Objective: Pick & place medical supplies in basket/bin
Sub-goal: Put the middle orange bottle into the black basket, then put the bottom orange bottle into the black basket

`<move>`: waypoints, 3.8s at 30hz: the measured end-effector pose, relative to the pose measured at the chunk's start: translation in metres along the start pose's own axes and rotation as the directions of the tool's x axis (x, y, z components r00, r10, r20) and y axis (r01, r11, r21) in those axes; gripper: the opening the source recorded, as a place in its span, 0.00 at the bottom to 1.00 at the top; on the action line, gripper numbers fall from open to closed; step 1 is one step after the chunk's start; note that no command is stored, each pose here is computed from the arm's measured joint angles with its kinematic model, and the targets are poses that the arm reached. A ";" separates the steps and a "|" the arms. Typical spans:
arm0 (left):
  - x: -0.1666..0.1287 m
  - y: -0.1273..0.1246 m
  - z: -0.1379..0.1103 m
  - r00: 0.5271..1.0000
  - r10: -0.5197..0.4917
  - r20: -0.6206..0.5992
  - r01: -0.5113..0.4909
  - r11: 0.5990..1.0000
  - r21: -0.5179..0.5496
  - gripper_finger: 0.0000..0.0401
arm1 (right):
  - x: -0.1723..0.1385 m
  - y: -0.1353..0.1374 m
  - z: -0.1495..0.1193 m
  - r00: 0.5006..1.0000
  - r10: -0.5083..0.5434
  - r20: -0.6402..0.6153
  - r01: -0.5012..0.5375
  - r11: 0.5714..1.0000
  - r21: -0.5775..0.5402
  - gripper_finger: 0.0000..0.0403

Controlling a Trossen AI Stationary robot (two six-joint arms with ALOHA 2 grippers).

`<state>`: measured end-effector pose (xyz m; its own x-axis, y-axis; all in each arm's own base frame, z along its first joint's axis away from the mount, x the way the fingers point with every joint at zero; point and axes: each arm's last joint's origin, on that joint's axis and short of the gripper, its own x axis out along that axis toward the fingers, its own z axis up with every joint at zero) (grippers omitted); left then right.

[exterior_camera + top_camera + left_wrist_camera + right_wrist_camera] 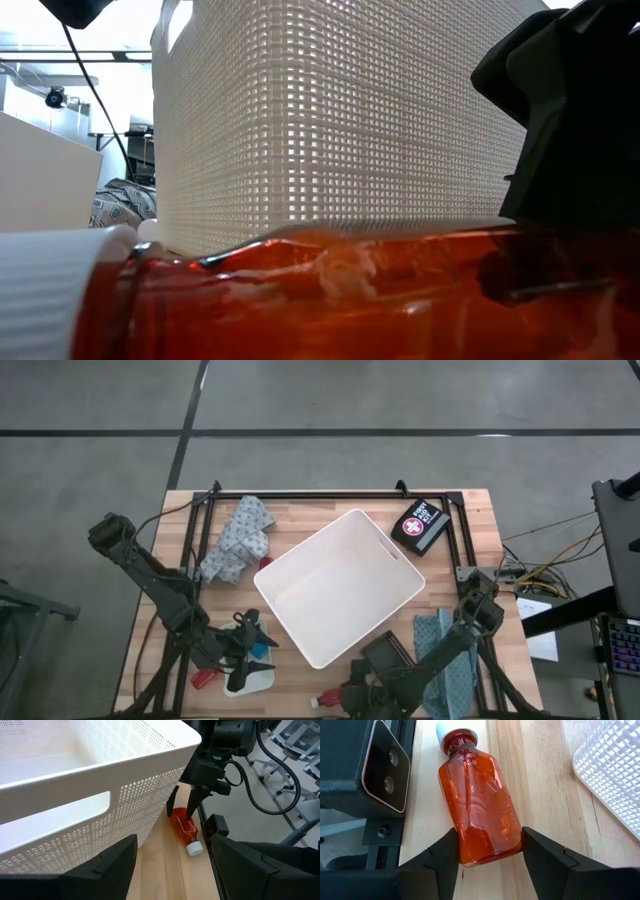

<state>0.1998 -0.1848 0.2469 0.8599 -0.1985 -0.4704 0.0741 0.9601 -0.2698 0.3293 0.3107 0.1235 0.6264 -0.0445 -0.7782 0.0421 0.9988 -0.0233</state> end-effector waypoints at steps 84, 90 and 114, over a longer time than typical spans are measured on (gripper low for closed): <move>0.000 0.002 -0.002 1.000 0.015 -0.021 -0.014 1.000 0.015 0.65 | -0.122 -0.047 -0.079 0.955 -0.193 -0.225 0.297 0.642 0.707 0.44; 0.000 0.002 -0.002 1.000 0.015 -0.021 -0.015 1.000 0.014 0.65 | -0.118 -0.047 -0.082 0.959 -0.180 -0.216 0.282 0.636 0.718 0.49; 0.000 0.002 -0.002 1.000 0.015 -0.021 -0.014 1.000 0.014 0.65 | -0.117 -0.046 -0.081 0.964 -0.170 -0.206 0.267 0.654 0.708 0.66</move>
<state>0.1987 -0.1837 0.2446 0.8501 -0.1886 -0.4917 0.0688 0.9655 -0.2513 0.1905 0.2715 0.1647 0.4360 -0.2087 -0.8754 0.7457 0.6284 0.2216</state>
